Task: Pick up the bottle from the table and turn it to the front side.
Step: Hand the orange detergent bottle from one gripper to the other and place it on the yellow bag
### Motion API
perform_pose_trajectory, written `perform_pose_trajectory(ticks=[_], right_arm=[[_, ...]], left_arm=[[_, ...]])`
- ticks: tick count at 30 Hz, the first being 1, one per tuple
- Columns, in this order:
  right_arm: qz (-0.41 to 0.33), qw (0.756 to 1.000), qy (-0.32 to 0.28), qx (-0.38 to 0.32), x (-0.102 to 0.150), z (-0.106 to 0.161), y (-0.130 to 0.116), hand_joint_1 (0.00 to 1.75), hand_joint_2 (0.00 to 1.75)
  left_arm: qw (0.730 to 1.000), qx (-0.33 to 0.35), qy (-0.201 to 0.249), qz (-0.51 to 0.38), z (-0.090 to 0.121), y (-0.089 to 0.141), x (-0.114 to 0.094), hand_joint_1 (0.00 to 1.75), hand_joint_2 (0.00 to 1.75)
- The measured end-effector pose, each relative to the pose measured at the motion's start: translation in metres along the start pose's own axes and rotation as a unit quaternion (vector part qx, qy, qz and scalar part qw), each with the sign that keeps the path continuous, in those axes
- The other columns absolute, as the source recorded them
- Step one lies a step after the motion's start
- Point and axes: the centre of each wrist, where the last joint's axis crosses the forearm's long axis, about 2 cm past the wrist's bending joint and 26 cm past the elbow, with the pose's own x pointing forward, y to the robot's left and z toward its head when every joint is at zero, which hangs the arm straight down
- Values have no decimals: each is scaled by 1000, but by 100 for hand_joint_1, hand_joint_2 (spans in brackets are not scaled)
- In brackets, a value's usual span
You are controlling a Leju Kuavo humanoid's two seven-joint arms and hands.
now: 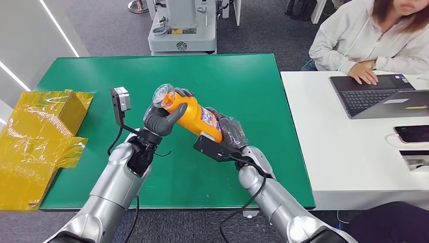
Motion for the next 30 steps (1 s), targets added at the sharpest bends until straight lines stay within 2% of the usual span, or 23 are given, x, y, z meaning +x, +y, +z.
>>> perform_pose_trajectory(ticks=[6,13,16,19,22,26,28,30], right_arm=[[-28,999,15,-3,-7,11,5,0,175],[-48,998,31,-21,-15,40,14,0,175],[-50,998,28,-29,-13,49,16,0,175],[-40,998,24,-35,-11,58,17,0,175],[-19,999,21,-44,-7,64,16,0,175],[-5,998,8,-61,2,70,13,0,175],[1,997,-8,-76,8,73,11,0,175],[6,995,-29,-98,16,77,7,0,175]], left_arm=[[999,-1,-11,-52,2,3,-1,175,175],[988,22,-25,-148,11,24,6,175,175],[979,36,-29,-201,16,35,10,175,175],[956,46,-46,-286,21,45,17,175,175],[917,53,-62,-391,23,54,30,175,175],[838,66,-74,-537,22,66,57,175,175],[779,79,-71,-618,22,74,73,175,175],[704,92,-63,-702,25,84,89,175,175]])
